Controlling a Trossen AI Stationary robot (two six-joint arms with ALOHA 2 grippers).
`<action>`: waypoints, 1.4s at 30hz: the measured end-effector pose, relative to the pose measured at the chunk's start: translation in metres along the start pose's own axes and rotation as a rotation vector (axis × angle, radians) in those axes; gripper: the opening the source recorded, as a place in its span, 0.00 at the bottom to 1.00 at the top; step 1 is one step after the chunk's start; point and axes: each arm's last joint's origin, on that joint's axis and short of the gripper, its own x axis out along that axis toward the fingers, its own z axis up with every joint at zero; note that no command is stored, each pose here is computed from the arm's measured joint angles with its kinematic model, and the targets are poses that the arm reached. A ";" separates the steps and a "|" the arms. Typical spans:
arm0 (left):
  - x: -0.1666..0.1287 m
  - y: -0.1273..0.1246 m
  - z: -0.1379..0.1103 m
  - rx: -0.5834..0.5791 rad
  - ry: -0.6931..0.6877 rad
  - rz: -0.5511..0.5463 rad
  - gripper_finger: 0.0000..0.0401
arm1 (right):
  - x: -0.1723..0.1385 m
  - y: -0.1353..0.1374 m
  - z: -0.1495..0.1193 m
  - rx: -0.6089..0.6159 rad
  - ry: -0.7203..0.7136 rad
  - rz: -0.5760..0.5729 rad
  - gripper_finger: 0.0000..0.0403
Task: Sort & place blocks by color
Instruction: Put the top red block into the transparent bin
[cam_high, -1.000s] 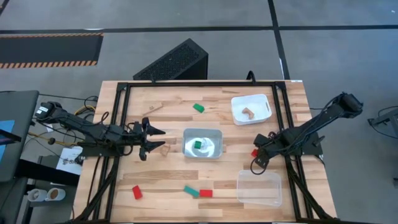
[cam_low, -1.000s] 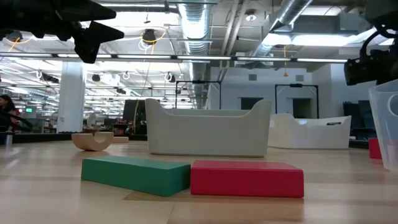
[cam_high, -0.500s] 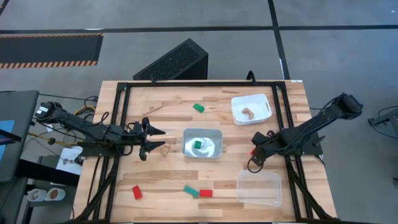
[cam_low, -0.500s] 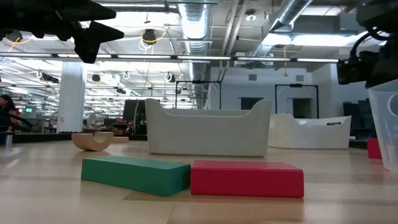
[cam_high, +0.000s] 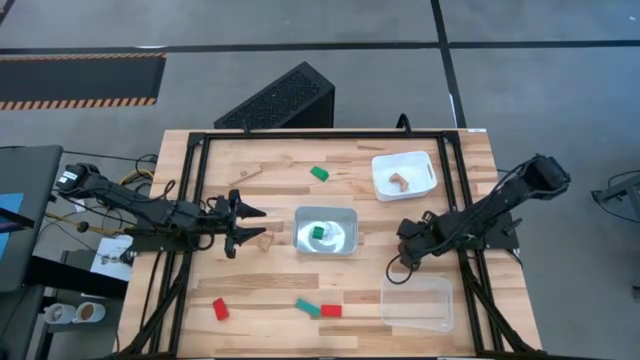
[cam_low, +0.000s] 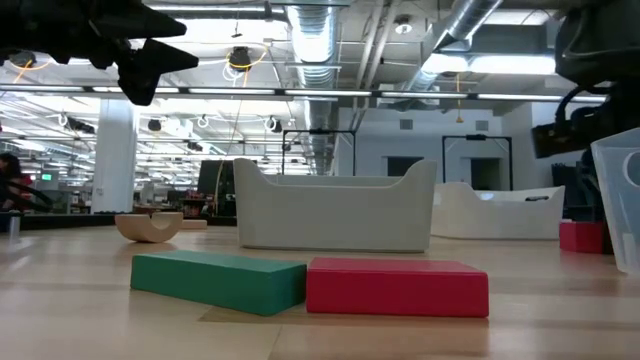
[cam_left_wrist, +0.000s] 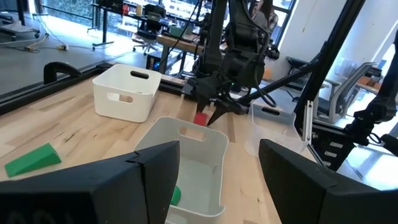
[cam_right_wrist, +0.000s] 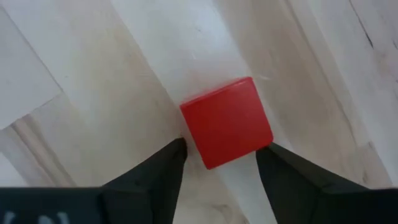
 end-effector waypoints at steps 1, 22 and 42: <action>0.000 0.000 0.000 -0.002 -0.001 0.000 0.52 | -0.002 0.001 0.001 -0.010 -0.007 0.007 0.54; 0.000 0.000 0.000 -0.012 0.001 -0.008 0.52 | -0.020 0.007 0.017 -0.050 -0.148 0.067 0.42; 0.000 0.000 0.000 -0.022 0.001 -0.008 0.52 | -0.002 0.021 0.048 -0.090 -0.117 0.040 0.94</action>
